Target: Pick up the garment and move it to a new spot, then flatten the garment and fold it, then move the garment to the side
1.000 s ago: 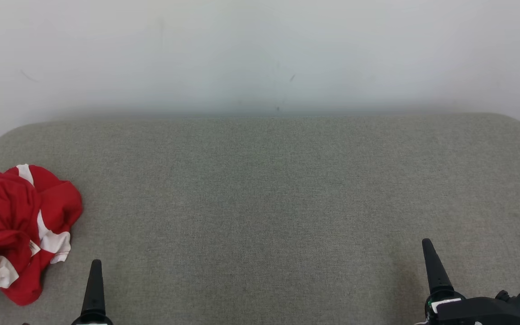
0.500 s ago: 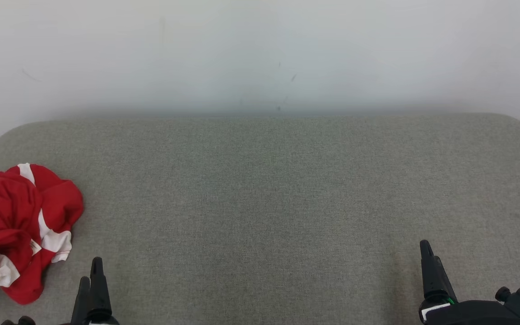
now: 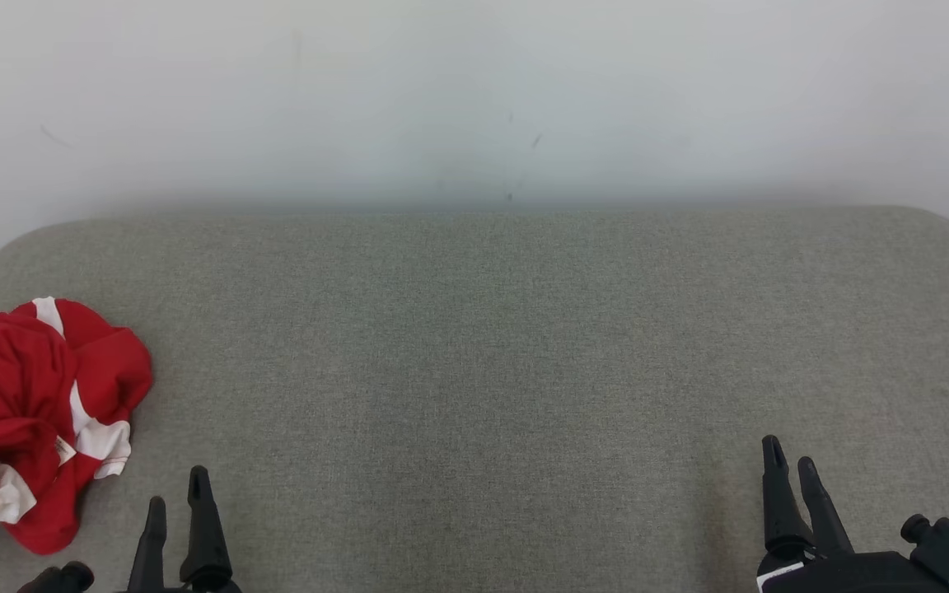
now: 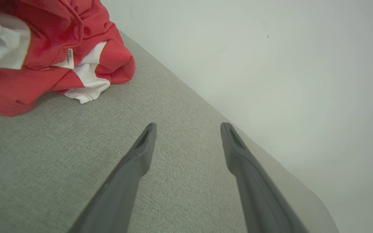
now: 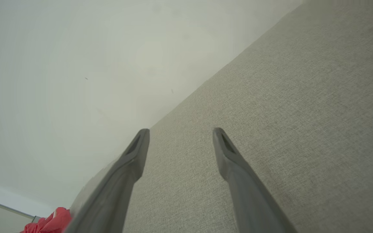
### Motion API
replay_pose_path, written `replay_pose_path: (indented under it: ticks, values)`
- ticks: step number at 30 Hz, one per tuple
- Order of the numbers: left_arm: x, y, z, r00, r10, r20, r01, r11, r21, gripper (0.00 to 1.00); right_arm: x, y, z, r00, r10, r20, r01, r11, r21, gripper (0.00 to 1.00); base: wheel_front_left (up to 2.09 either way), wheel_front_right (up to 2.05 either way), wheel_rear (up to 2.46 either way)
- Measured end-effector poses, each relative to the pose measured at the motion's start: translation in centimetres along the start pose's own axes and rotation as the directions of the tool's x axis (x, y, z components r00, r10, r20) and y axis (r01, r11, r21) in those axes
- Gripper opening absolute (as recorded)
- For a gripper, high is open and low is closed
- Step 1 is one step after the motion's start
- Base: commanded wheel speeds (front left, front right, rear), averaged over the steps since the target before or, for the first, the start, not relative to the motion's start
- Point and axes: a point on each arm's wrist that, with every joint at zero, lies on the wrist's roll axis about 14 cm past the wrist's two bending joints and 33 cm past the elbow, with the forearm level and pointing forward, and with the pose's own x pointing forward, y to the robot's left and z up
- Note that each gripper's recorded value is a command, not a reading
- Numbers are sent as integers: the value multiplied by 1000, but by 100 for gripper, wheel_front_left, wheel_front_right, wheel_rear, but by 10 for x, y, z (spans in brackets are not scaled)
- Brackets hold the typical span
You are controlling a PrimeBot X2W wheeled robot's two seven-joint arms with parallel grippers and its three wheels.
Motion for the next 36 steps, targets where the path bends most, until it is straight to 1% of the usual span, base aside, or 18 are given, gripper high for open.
replay_pose_path:
  ticks: [5, 9, 19, 36]
  values:
    - [-3, -4, -4, 1000, -12, -4, 12, 994, 105, 100, 0, 6, -1, 1000, 25, 0, -25, 996, -84, 100, 0, 0, 0]
    - [-4, -7, -4, 1000, -17, 2, 17, 987, 162, 100, -1, 10, -1, 999, 42, -2, -41, 988, -146, 100, 0, 0, 0]
    - [-5, -13, 0, 999, -33, 35, 23, 966, 257, 100, -3, 11, -2, 998, 57, 2, -55, 969, -240, 100, 0, 0, 0]
    - [-9, -17, 4, 996, -63, 67, 30, 913, 407, 100, -7, 16, -5, 996, 94, -2, -88, 921, -380, 100, 0, 0, 0]
